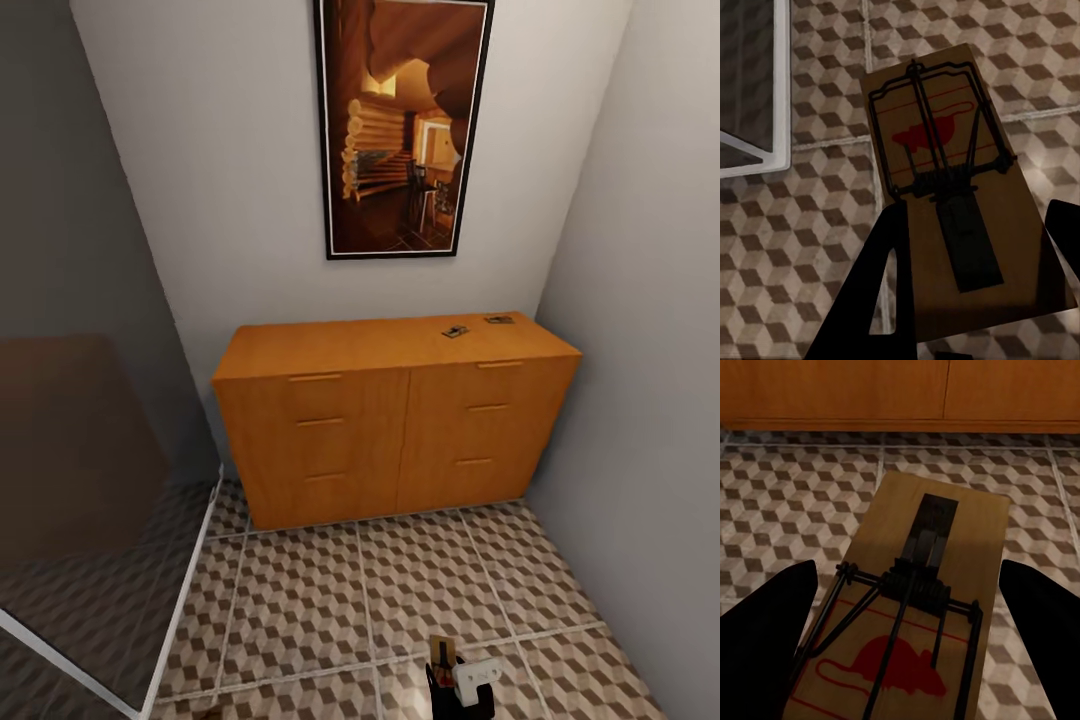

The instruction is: Take the four mousetraps from the cabinet in the bathroom and place them on the bathroom floor. Make sure all four end up on the same floor surface, and ensure that at least two of them are either under or directly next to the same bathroom sink.

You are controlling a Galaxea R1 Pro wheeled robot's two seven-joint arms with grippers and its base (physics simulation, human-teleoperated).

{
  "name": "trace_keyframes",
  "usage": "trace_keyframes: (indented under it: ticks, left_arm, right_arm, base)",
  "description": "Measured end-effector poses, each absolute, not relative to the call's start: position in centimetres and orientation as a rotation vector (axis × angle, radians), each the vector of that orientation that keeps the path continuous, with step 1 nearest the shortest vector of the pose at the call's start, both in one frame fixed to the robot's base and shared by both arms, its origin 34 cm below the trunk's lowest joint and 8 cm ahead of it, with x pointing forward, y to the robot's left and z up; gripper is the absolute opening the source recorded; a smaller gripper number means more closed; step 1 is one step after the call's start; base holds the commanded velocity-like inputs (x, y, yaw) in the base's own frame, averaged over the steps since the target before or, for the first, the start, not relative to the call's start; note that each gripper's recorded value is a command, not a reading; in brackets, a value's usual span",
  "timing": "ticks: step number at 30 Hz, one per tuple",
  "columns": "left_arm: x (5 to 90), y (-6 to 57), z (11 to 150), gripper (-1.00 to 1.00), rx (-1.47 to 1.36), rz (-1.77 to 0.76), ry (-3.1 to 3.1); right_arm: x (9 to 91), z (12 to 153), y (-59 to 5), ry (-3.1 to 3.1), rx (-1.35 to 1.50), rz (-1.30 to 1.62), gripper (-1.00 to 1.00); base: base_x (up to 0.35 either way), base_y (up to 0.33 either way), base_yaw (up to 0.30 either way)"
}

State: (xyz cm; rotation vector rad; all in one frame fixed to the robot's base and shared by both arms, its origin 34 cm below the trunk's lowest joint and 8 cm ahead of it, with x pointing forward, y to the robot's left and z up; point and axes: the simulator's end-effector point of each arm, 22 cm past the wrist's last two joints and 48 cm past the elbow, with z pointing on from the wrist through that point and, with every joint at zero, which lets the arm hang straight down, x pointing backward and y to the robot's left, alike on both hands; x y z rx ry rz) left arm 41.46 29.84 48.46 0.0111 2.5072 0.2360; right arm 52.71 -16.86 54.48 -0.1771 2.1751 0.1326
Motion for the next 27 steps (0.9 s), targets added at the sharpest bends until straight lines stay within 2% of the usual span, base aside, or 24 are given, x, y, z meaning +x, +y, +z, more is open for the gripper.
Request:
trace_keyframes:
  ticks: [11,27]
  left_arm:
    - [41.44,29.74,48.44,-1.00,0.011,0.234,2.508]
    - [41.39,29.74,48.42,-1.00,0.011,0.234,2.509]
  right_arm:
    - [52.70,54.48,-16.79,2.175,-0.176,0.134,-1.00]
    - [52.70,54.48,-16.76,2.175,-0.176,0.134,-1.00]
  base:
    - [0.000,0.000,0.016]
    - [0.000,0.000,0.261]
